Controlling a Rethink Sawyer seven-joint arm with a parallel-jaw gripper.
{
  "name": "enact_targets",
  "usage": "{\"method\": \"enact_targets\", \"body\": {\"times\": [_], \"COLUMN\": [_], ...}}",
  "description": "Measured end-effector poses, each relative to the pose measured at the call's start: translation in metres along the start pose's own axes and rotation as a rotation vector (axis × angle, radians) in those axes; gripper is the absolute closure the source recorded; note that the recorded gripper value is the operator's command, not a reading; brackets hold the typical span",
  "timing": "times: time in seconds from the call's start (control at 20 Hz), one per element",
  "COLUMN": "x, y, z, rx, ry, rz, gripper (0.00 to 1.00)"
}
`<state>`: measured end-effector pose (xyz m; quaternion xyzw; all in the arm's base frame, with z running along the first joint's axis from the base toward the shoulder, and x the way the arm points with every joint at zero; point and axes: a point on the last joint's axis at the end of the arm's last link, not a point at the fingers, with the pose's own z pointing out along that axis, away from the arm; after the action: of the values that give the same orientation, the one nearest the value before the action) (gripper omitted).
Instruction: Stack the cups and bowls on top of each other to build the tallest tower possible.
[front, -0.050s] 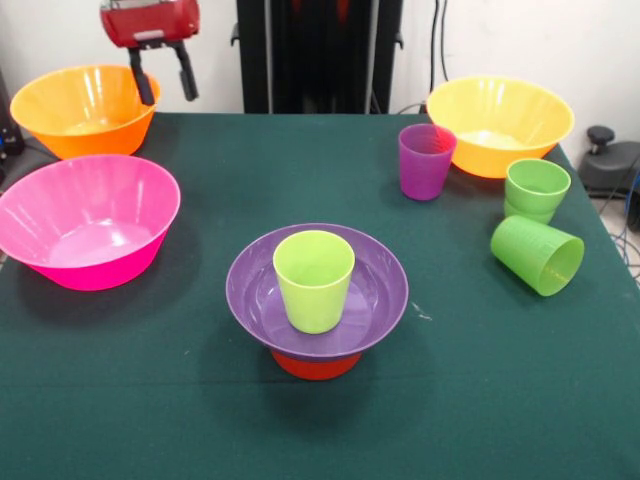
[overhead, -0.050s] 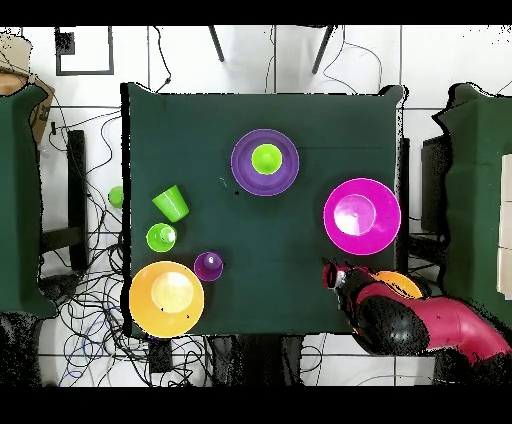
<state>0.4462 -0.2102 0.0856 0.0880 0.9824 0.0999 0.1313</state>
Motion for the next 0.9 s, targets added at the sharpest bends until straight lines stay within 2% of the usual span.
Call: {"method": "enact_targets", "body": {"times": [0.2,0.45,0.65,0.9], "x": [0.005,0.017,0.023,0.026], "y": [0.004,-0.005,-0.024,-0.035], "z": [0.008,0.014,0.009,0.005], "rx": [-0.018,-0.052,-0.051,-0.045], "ry": [0.001,0.010,0.001,-0.005], "rz": [0.010,0.063,0.117,0.140], "gripper": [0.00,0.00,0.00,0.00]}}
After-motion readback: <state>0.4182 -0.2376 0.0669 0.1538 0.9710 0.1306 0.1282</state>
